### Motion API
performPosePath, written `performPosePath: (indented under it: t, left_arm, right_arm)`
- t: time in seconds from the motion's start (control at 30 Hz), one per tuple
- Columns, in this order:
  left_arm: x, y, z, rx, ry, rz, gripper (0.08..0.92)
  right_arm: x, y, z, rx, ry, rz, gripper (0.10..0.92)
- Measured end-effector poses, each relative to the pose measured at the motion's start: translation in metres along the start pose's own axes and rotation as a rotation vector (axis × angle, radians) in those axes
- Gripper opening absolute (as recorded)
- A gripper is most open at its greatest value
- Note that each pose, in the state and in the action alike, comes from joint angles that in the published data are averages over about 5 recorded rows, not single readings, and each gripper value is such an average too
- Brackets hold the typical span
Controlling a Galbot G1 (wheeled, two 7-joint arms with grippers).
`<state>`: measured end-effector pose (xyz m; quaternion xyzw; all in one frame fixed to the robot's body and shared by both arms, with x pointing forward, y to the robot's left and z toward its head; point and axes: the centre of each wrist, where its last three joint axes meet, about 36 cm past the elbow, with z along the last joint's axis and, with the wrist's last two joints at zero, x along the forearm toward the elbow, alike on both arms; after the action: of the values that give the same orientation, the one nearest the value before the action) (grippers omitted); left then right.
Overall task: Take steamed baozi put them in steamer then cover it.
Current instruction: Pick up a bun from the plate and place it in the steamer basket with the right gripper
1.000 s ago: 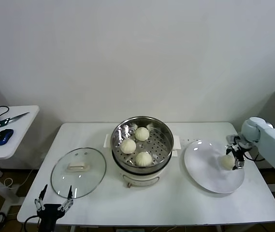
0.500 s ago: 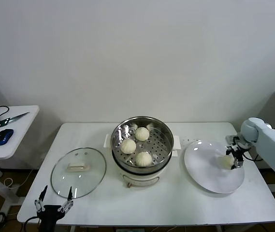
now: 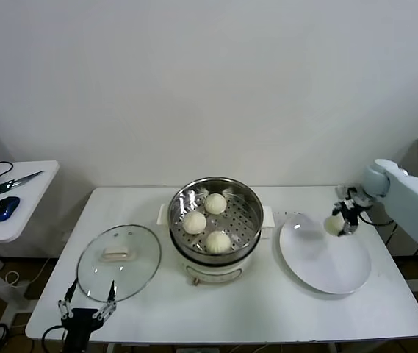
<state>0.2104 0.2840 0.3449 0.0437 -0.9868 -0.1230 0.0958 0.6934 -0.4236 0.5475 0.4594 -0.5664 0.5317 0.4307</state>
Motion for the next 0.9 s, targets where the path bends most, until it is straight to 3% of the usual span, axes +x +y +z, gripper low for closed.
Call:
performPosePath:
  t: [0.43,0.63,0.9]
  left_arm:
    - [-0.007,-0.005,-0.008,0.037,-0.028,0.049,0.823]
    - [-0.010,-0.006,-0.008,0.043,-0.035,0.062,0.823]
    - [-0.014,-0.005,-0.007,0.043,-0.043,0.068,0.823]
  right_arm:
    - [0.122,-0.050,-0.152,0.035,-0.233,0.076,0.704]
    - [0.129,-0.042,-0.225,0.055,-0.285,0.037,0.704]
    - [0.105,-0.023,-0.283,0.085,-0.232,-0.029,0.704]
